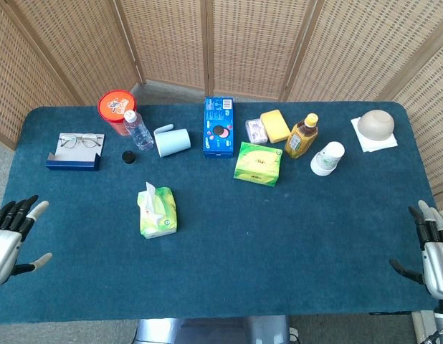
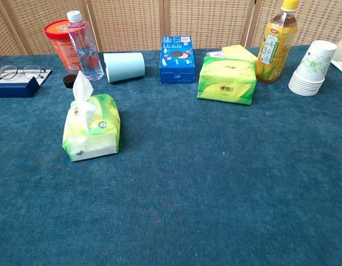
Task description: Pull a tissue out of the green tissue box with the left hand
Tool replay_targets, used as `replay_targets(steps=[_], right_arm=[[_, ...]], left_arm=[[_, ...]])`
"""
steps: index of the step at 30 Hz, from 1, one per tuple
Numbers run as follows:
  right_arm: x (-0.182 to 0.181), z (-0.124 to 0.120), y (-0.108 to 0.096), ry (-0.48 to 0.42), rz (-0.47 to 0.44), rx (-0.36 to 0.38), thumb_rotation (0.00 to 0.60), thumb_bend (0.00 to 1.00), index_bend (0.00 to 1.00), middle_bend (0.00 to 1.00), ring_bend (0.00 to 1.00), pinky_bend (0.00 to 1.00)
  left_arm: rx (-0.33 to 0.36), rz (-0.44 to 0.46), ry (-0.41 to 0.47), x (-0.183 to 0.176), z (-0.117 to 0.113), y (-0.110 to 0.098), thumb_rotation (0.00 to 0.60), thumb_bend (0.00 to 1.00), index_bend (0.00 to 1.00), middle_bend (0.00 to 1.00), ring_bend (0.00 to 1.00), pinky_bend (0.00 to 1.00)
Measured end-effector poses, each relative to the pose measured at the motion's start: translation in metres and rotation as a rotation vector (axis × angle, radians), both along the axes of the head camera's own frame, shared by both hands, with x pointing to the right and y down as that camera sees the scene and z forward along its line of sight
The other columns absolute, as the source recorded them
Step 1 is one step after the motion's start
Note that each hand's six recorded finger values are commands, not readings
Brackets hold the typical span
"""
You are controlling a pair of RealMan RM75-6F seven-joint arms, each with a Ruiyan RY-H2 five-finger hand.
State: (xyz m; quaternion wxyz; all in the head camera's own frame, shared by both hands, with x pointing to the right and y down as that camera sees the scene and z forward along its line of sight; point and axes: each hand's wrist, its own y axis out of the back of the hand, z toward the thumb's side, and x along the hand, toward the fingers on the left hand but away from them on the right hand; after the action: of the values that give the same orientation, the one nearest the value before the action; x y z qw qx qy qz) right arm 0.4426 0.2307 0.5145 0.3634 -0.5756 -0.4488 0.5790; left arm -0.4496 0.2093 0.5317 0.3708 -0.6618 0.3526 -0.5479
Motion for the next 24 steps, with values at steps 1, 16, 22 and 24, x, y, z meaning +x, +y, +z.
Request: replay_targets(steps=[1, 16, 22, 24], right_arm=[[0.001, 0.000, 0.000, -0.003, 0.003, 0.000, 0.600, 0.00, 0.00, 0.00, 0.00, 0.00], [0.011, -0.001, -0.004, -0.010, 0.043, -0.004, 0.600, 0.00, 0.00, 0.00, 0.00, 0.00], [0.017, 0.000, -0.006, -0.017, 0.063, -0.009, 0.600, 0.00, 0.00, 0.00, 0.00, 0.00], [0.018, 0.000, -0.007, -0.019, 0.064, -0.011, 0.600, 0.00, 0.00, 0.00, 0.00, 0.00]], left_arm=[[-0.002, 0.015, -0.003, 0.003, 0.002, -0.004, 0.600, 0.00, 0.07, 0.00, 0.00, 0.03], [0.008, 0.328, -0.090, 0.092, 0.067, -0.098, 0.600, 0.00, 0.07, 0.00, 0.00, 0.09], [0.016, 0.386, -0.116, 0.133, 0.091, -0.115, 0.600, 0.00, 0.07, 0.00, 0.00, 0.09], [0.013, 0.401, -0.123, 0.146, 0.097, -0.119, 0.600, 0.00, 0.07, 0.00, 0.00, 0.09]])
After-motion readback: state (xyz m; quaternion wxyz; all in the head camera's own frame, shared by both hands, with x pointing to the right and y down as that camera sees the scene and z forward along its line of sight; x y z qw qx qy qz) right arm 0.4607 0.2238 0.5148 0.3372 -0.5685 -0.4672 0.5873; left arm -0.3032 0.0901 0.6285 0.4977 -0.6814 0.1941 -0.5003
